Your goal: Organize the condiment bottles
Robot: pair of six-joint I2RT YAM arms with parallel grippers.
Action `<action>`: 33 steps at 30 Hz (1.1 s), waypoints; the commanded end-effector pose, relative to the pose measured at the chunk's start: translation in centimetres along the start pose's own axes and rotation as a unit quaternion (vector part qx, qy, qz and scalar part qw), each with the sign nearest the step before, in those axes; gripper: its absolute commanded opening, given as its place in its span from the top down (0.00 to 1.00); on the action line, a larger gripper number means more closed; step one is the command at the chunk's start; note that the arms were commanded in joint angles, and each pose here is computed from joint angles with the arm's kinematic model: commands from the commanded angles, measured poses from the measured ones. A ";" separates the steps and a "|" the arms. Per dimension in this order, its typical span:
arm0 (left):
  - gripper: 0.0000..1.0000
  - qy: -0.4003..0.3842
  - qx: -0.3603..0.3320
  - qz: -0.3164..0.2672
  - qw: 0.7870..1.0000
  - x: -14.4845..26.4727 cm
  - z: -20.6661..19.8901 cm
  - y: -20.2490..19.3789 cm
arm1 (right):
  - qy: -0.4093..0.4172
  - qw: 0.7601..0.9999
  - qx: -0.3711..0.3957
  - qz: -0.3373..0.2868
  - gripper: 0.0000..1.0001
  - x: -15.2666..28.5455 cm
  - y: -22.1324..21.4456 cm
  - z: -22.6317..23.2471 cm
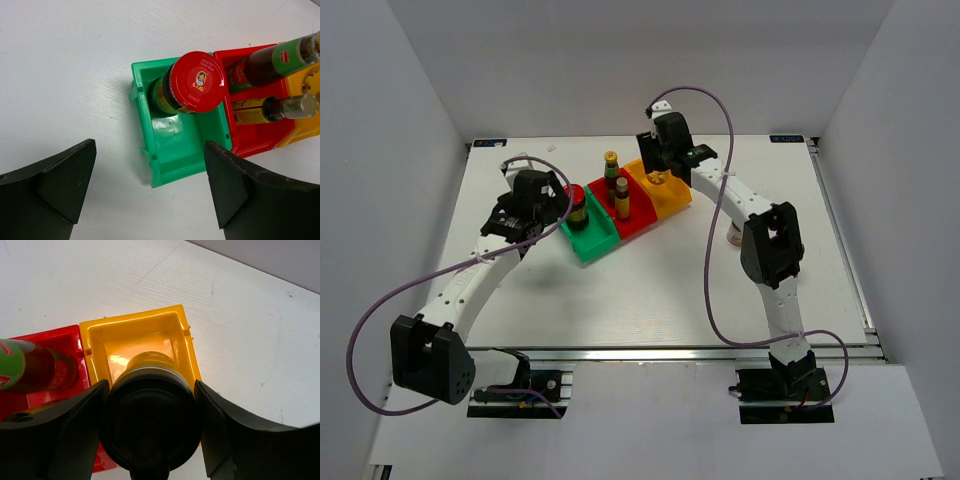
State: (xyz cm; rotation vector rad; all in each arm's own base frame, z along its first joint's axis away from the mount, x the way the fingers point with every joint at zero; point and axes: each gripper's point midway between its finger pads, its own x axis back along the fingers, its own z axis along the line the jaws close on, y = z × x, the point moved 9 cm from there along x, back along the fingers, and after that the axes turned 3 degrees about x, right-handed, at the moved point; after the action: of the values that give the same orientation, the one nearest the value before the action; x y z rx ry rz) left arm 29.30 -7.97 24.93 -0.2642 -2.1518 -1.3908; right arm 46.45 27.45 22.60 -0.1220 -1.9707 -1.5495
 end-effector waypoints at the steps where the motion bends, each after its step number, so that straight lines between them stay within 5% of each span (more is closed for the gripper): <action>1: 0.02 -0.011 -0.002 -0.005 1.000 -0.3 -0.3 0.1 | -0.011 0.995 -0.012 -0.103 0.72 0.1 4.4 -0.7; 19: 0.02 0.005 -0.012 -0.006 1.000 -1.7 0.4 -1.0 | -0.023 0.996 0.002 -0.085 0.66 -6.6 0.1 0.2; 22: 0.02 0.009 -0.014 -0.004 1.000 -1.9 0.6 -1.3 | -0.027 0.997 0.001 -0.078 0.53 -6.8 -0.4 0.2; 27: 0.02 0.007 -0.017 0.003 1.000 -2.1 0.4 -1.5 | -0.019 0.996 -0.002 -0.088 0.12 -6.3 0.3 0.3; 33: 0.02 -0.007 -0.014 -0.004 1.000 -1.4 0.1 -0.8 | -0.006 0.993 0.001 -0.119 0.11 -3.9 3.1 -0.1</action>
State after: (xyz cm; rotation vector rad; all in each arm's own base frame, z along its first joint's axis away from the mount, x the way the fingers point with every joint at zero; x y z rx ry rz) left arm 30.17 -8.10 22.08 -0.2904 -2.1018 -1.4149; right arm 50.58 29.50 16.21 -0.0626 -2.0184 -1.5765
